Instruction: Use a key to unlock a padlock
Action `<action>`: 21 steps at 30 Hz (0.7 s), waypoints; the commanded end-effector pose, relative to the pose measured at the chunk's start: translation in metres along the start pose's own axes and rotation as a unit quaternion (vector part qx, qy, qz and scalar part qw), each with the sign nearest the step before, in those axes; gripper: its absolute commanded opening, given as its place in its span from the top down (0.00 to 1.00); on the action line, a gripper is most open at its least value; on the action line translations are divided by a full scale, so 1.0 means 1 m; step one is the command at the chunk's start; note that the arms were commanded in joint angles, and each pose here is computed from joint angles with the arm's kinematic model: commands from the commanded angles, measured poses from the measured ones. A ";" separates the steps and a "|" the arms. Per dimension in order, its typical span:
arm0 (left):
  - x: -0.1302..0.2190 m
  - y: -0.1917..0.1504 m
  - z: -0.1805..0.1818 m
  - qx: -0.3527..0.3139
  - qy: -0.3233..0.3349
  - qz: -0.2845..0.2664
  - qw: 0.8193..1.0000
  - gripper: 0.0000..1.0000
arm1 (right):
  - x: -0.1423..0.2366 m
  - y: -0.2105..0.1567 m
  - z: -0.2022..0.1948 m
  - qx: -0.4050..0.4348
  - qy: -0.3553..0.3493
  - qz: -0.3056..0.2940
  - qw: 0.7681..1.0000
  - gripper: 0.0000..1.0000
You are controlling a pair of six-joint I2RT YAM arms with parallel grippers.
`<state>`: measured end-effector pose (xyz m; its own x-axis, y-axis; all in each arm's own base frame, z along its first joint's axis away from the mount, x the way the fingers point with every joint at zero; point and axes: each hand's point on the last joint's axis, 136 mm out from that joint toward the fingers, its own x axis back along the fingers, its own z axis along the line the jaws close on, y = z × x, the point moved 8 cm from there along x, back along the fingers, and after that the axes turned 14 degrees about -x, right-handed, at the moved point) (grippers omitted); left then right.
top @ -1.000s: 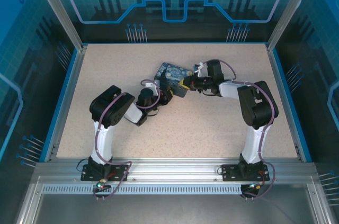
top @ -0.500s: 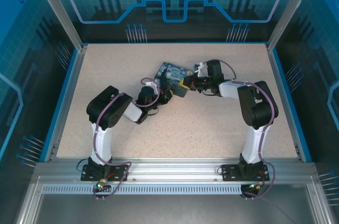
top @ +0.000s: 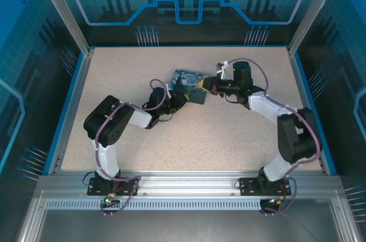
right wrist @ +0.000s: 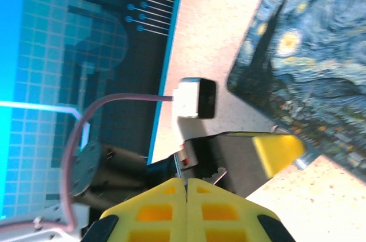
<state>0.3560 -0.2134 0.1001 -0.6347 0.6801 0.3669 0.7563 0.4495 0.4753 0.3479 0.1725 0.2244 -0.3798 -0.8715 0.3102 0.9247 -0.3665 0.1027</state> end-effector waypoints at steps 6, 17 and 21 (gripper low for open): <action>0.008 0.024 -0.037 0.076 -0.121 -0.032 0.989 1.00 | 0.027 -0.037 -0.019 -0.023 -0.016 0.010 1.000 1.00; 0.017 0.033 -0.053 0.144 -0.196 -0.055 0.968 1.00 | 0.030 -0.056 -0.045 -0.040 -0.003 0.023 0.999 1.00; 0.019 0.036 -0.058 0.154 -0.212 -0.058 0.963 1.00 | 0.026 -0.052 -0.044 -0.038 0.009 0.023 0.999 1.00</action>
<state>0.3612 -0.2188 0.1468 -0.6525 0.7540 0.0750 0.7494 0.6275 0.2112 0.2847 0.1535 0.1790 -0.3368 -0.8756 0.3462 0.9326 -0.3608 -0.0052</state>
